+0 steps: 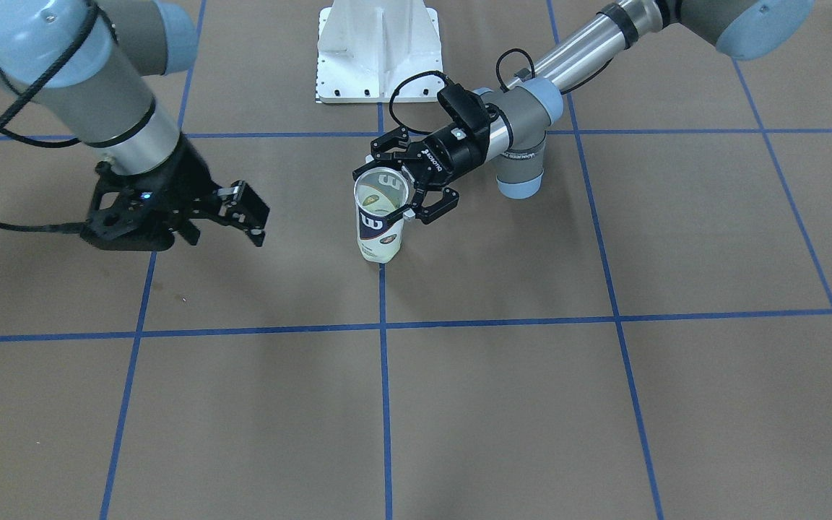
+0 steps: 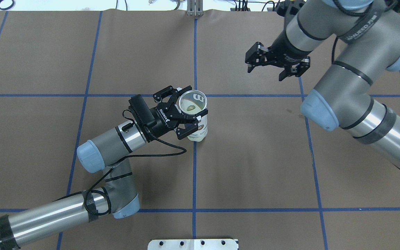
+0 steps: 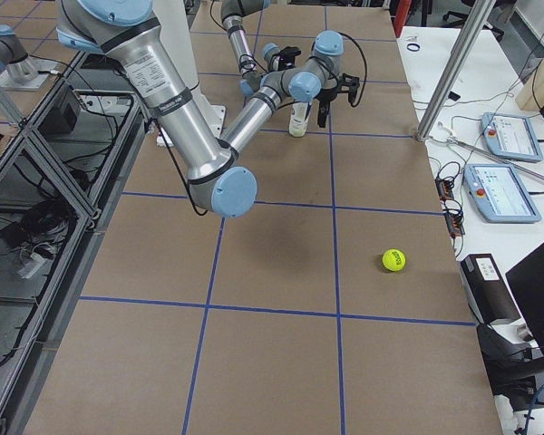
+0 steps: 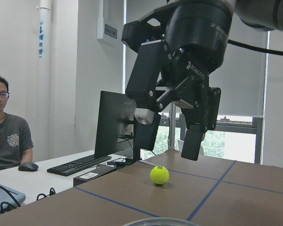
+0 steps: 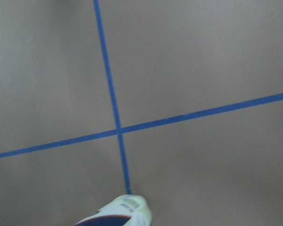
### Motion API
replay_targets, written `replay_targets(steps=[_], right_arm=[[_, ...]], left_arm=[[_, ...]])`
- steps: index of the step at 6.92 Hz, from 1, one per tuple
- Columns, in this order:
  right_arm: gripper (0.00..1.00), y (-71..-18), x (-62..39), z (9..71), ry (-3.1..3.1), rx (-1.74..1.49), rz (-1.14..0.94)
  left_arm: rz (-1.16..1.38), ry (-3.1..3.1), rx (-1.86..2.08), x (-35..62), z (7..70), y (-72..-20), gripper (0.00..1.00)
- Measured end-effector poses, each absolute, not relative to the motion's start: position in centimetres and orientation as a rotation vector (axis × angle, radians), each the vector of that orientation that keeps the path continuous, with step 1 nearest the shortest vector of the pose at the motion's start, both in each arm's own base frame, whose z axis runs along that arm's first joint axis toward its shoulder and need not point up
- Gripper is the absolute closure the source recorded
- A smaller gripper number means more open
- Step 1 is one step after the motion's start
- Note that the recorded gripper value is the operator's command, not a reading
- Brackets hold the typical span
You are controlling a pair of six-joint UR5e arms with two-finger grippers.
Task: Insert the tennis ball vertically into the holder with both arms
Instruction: 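Move the right gripper away toward the farther tennis ball, then grasp the farther tennis ball with the right gripper and lift it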
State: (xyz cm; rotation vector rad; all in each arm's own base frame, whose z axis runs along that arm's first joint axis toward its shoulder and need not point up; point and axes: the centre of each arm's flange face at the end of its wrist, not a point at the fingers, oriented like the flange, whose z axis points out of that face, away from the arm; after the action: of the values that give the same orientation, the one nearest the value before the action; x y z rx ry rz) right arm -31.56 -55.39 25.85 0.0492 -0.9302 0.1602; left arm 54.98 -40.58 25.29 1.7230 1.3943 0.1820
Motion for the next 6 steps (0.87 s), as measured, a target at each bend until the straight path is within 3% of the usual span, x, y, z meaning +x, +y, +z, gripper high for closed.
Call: replay_targets(steps=[4,6], right_arm=[[0.01,-65.2,-21.0,45.8,-0.715,0.02,0.114],[0.01,-68.4,-18.6,52.6,-0.663,0.016,0.152]], left_arm=[[0.185,1.391,1.72,54.9,25.7,-40.6,0.11],[0.185,1.391,1.72,54.9,25.8,-40.5,0.11]])
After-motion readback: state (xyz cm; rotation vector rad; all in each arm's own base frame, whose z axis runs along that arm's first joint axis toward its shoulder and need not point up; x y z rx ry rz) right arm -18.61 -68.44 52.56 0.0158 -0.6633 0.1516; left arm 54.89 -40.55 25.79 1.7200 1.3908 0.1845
